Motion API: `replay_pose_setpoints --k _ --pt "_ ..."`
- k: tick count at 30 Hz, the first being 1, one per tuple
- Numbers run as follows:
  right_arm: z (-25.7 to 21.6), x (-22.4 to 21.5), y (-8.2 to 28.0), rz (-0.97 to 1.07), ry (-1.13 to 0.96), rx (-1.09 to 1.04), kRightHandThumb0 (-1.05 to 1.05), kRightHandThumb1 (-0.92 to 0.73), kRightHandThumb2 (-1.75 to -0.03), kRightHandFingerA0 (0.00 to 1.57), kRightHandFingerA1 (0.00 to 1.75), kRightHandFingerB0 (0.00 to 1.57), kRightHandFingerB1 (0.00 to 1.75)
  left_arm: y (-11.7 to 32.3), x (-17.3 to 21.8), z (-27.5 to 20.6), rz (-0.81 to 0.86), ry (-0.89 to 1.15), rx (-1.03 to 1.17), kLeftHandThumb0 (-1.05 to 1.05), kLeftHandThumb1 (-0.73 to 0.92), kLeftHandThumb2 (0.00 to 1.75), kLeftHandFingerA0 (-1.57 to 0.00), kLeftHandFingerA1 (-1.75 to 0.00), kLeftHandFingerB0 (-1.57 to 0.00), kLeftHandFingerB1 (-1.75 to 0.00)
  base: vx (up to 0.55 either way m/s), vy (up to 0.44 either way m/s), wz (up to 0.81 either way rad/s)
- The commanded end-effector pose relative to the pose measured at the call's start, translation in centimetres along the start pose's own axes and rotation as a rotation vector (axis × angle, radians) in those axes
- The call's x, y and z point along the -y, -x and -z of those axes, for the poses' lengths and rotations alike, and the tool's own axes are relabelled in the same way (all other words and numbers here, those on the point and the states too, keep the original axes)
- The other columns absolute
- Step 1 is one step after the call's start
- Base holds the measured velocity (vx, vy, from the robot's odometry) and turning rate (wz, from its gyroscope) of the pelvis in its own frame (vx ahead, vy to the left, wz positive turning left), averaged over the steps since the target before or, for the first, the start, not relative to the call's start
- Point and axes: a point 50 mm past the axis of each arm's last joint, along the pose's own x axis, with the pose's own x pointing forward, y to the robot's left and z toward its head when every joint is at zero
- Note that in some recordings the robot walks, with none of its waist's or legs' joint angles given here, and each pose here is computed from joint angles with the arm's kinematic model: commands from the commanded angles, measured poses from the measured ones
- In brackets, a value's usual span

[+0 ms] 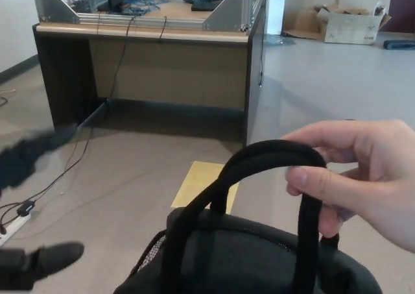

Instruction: A person hands over a black lunchbag to the robot and the robot uses its left hand to grab the strips of the lunchbag, the gives it back to the person.

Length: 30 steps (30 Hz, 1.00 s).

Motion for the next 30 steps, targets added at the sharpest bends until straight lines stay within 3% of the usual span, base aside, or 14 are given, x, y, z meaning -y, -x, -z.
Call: replay_pose_setpoints --k 1,2,3,4,5,6,10,17,19,20,21,23,29,30 --pt "0.6 0.9 0.5 0.033 0.003 -0.018 -0.69 -0.64 -1.06 0.32 0.58 0.13 0.46 -4.5 -2.8 -11.7 0.101 0.125 0.300 -0.67 0.42 0.82 0.00 -0.22 -0.11 -0.29 0.00 0.000 0.00" --pt "0.6 0.9 0.4 0.035 0.003 -0.017 -0.69 -0.64 -1.06 0.32 0.58 0.13 0.46 -4.6 -2.6 -12.0 0.109 0.131 0.314 -0.67 0.42 0.82 0.00 -0.22 -0.11 -0.29 0.00 0.000 0.00" --pt "0.6 0.9 0.4 0.035 0.003 -0.014 -0.78 -0.81 -0.66 0.36 0.47 0.27 0.37 -4.9 -2.4 -12.3 0.119 0.136 0.320 -0.74 0.42 0.70 -0.07 -0.19 -0.11 -0.23 0.00 0.000 0.00" --pt "0.5 0.9 0.4 0.035 0.004 -0.010 -0.78 -0.81 -0.66 0.36 0.47 0.27 0.37 -5.2 -2.1 -12.7 0.131 0.141 0.327 -0.74 0.42 0.70 -0.07 -0.19 -0.11 -0.23 0.00 0.000 0.00" --pt "0.5 0.8 0.5 0.033 -0.010 -0.006 -0.80 -0.66 -0.96 0.31 0.55 0.23 0.48 -5.3 -1.8 -12.9 0.138 0.125 0.335 -0.69 0.51 0.56 -0.05 -0.24 -0.09 -0.25 0.00 0.000 0.00" --pt "0.6 0.8 0.6 0.024 -0.024 -0.006 -0.82 -0.66 -0.97 0.29 0.54 0.21 0.47 -5.3 -1.4 -13.2 0.137 0.124 0.339 -0.66 0.40 0.77 -0.06 -0.22 -0.09 -0.27 0.00 0.000 0.00" --pt "0.6 0.7 0.6 0.010 -0.024 -0.006 -0.81 -0.66 -0.97 0.29 0.54 0.20 0.47 -5.4 -0.1 -13.4 0.145 0.135 0.342 -0.63 0.39 0.81 -0.01 -0.26 -0.08 -0.32 0.00 0.000 0.00" --pt "0.3 0.8 0.4 0.008 -0.024 0.006 -0.76 -0.65 -0.95 0.30 0.55 0.21 0.47 -6.3 2.0 -13.9 0.180 0.188 0.322 -0.72 0.44 0.65 -0.07 -0.20 -0.11 -0.23 0.00 0.000 0.00" --pt "0.3 0.9 0.4 0.007 -0.014 0.008 -0.75 -0.65 -0.95 0.31 0.55 0.22 0.47 -6.2 2.2 -14.1 0.194 0.189 0.316 -0.63 0.38 0.82 0.00 -0.26 -0.07 -0.29 0.00 0.000 0.00" --pt "0.3 0.9 0.4 0.009 -0.018 0.008 -0.75 -0.77 -0.66 0.36 0.48 0.25 0.38 -6.2 2.4 -14.2 0.205 0.193 0.321 -0.71 0.42 0.65 -0.05 -0.20 -0.08 -0.22 0.00 0.000 0.00" --pt "0.3 0.8 0.4 0.011 -0.019 0.007 -0.67 -0.61 -1.04 0.34 0.60 0.13 0.46 -6.2 2.5 -14.2 0.213 0.197 0.322 -0.68 0.51 0.55 -0.03 -0.25 -0.06 -0.25 0.00 0.000 0.00" --pt "0.4 0.8 0.4 0.017 -0.010 0.003 -0.66 -0.62 -1.05 0.34 0.59 0.13 0.46 -6.3 2.6 -14.2 0.227 0.201 0.315 -0.72 0.41 0.66 -0.06 -0.21 -0.09 -0.23 0.00 0.000 0.00" --pt "0.3 0.6 0.6 0.002 -0.020 0.013 -0.75 -0.66 -0.95 0.30 0.55 0.23 0.48 -6.5 3.6 -14.4 0.217 0.201 0.324 -0.71 0.42 0.81 -0.05 -0.25 -0.08 -0.23 0.00 0.000 0.00" --pt "0.4 0.5 0.7 0.000 -0.029 0.009 -0.75 -0.78 -0.65 0.36 0.49 0.25 0.38 -6.5 3.8 -14.3 0.215 0.181 0.322 -0.72 0.52 0.56 -0.05 -0.26 -0.07 -0.25 0.00 0.000 0.00"
